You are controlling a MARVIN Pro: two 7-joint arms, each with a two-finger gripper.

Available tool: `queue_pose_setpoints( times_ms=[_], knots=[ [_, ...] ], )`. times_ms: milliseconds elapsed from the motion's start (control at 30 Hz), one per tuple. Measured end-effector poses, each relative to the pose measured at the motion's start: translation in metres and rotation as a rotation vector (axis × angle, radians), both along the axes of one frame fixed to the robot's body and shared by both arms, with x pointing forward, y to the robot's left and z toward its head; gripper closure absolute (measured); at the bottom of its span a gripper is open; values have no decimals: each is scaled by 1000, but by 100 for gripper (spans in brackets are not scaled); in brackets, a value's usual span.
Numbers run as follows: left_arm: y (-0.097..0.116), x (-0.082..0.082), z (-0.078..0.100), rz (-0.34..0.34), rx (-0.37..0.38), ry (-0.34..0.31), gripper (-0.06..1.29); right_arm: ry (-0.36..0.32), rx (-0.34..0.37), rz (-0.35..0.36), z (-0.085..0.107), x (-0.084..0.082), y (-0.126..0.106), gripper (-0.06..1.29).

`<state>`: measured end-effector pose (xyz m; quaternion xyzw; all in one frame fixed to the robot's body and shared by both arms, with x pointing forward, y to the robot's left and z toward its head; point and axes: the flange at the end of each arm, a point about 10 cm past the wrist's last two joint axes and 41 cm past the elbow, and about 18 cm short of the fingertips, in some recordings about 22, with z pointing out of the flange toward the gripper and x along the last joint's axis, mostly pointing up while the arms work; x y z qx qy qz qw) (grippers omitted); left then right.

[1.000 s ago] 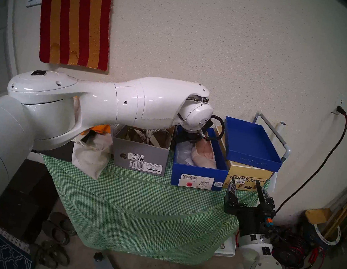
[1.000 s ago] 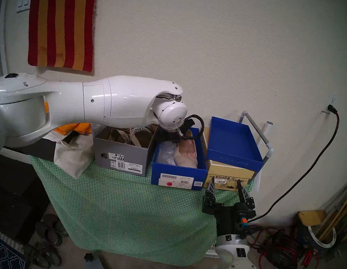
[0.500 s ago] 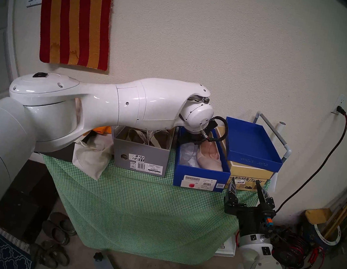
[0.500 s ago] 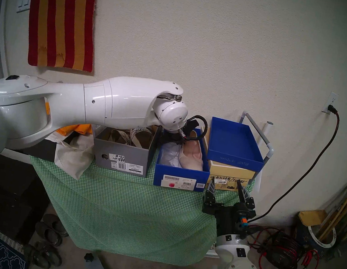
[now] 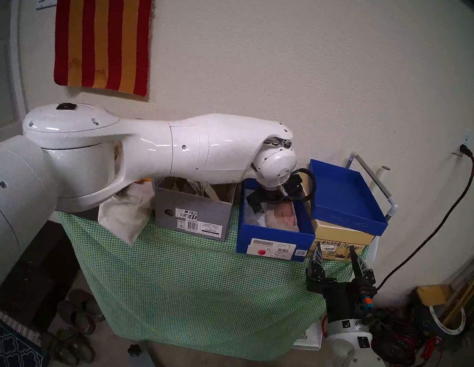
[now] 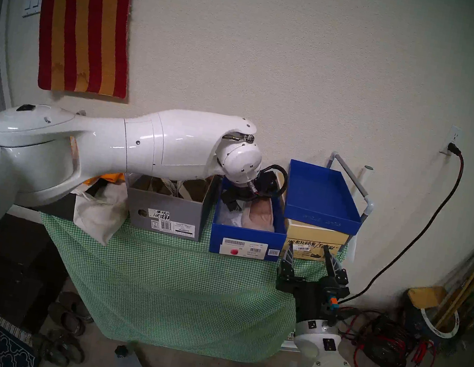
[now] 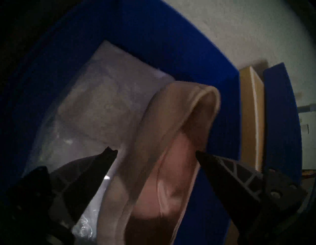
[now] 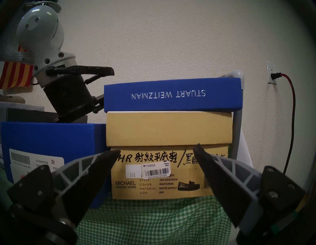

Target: Put shoes into shoe box

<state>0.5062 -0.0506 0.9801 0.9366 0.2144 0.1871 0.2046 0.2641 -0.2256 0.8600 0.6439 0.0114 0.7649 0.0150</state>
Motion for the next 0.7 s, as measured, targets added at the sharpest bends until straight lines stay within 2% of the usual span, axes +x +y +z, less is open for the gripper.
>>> queue_pose_setpoints(
  times_ms=[100,267,567,700],
  knots=[
    [0,-8,-1,-23,10,10,-3,0,0,0,0,0,0,-1],
    [6,-8,8,-25,14,-2,-3,0,0,0,0,0,0,-1],
    [32,5,51,16,21,-99,-3,0,0,0,0,0,0,-1],
    [38,6,61,23,12,-116,-3,0,0,0,0,0,0,-1]
  ],
)
